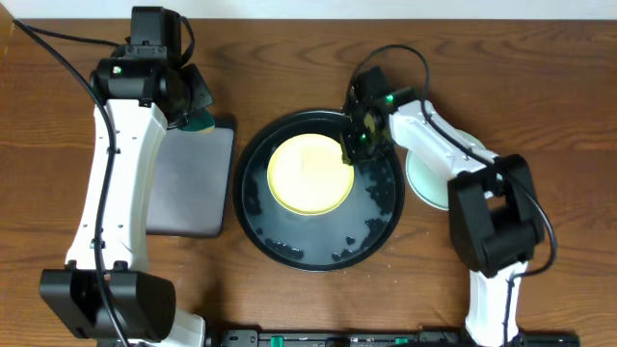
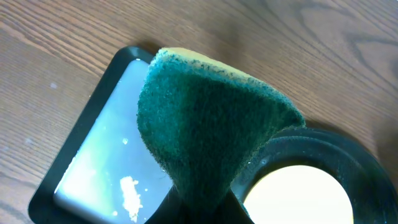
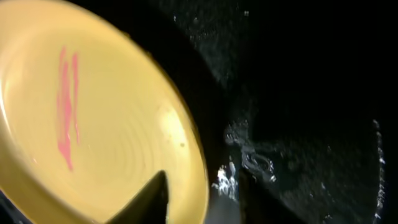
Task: Clean dirty plates on tray and stack at the side
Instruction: 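Grasp the yellow plate rim with the right gripper and tilt it, then move the left gripper with sponge over the yellow plate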
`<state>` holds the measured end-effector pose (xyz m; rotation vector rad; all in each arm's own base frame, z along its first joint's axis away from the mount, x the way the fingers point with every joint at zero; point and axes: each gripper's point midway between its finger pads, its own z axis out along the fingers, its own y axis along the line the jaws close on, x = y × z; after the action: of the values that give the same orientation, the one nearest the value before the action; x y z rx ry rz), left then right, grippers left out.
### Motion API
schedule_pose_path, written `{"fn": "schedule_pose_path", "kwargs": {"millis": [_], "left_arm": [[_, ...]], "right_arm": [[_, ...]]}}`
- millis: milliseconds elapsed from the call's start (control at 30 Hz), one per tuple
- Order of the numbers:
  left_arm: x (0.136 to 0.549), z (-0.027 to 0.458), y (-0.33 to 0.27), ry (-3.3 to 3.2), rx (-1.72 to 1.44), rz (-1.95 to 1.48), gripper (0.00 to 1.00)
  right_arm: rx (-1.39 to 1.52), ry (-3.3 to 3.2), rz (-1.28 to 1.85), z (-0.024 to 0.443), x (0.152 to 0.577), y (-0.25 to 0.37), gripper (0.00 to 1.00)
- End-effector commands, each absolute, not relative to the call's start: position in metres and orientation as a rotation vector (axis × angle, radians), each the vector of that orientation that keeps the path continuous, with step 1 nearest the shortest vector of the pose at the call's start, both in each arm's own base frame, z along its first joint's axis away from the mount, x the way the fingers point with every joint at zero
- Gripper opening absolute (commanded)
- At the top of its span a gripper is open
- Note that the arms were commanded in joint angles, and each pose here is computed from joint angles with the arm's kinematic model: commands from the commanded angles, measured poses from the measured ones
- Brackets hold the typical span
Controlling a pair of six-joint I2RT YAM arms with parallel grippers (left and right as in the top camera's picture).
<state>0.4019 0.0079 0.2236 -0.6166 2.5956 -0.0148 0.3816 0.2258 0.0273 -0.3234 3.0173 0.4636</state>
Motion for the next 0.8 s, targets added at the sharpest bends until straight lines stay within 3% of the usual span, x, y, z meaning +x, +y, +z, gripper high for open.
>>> {"fn": "schedule_pose_path", "kwargs": {"millis": [0,267,533,767], "left_arm": [[0.400,0.221,0.009,2.602,-0.635,-0.004,0.08],[0.398,0.192,-0.012,2.689,-0.578,0.009,0.07],[0.400,0.184,-0.035,2.714,-0.495,-0.002,0.07],[0.388,0.154,-0.080,2.832,-0.374,-0.091,0.08]], "right_arm": [[-0.179,3.052,0.492,0.032,0.383,0.232,0.45],[0.034,3.123,0.327,0.014,0.364,0.227,0.34],[0.041,3.115,0.248,-0.002,0.354,0.229,0.03],[0.038,3.097,0.252,-0.002,0.358,0.230,0.01]]}}
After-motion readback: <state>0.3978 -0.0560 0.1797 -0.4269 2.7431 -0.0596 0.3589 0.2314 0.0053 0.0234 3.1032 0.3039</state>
